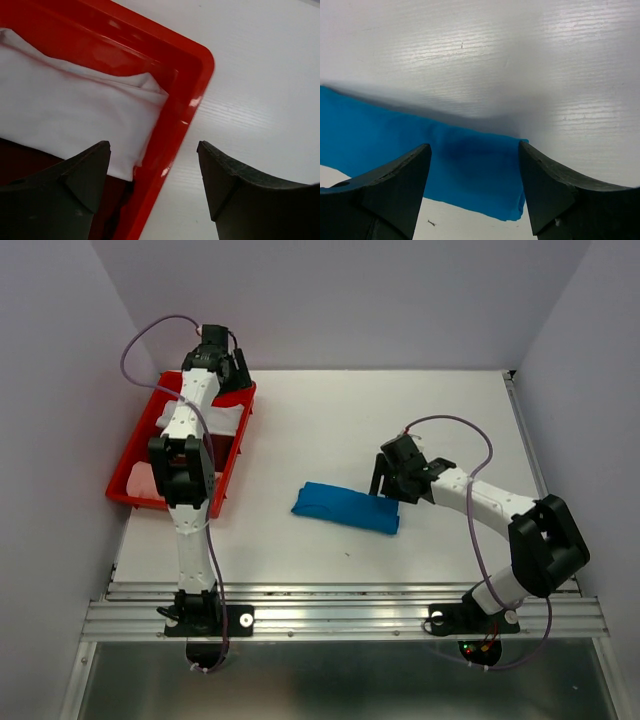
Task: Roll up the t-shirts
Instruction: Move the bin to the center of the board, then pick up the T-shirt from the center of the board.
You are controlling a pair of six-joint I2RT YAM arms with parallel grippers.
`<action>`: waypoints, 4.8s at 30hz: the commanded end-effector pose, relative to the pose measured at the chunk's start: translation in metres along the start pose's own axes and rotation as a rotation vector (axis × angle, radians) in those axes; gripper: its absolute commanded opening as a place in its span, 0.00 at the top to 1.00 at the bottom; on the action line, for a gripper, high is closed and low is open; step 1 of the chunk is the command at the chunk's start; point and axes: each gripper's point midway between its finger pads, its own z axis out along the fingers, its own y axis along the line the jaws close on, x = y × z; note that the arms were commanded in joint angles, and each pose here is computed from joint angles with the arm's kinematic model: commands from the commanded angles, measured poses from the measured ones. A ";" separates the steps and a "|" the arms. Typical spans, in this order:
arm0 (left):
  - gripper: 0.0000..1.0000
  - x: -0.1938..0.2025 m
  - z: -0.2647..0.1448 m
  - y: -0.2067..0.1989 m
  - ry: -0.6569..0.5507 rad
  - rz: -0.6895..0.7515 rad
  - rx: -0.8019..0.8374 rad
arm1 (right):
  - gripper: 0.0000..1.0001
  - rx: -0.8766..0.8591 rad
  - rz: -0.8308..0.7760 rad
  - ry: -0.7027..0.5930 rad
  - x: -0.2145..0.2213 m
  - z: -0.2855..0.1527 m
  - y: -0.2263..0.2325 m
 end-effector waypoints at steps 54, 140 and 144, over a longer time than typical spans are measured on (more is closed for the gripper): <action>0.20 -0.047 0.051 0.041 -0.139 -0.103 0.099 | 0.24 0.015 0.002 -0.033 -0.028 -0.006 0.008; 0.26 0.101 -0.153 -0.127 0.000 0.201 0.263 | 0.22 -0.327 0.429 0.187 0.070 -0.021 -0.020; 0.26 0.106 -0.149 -0.129 0.017 0.202 0.266 | 0.20 -0.367 0.419 0.130 0.059 -0.033 -0.017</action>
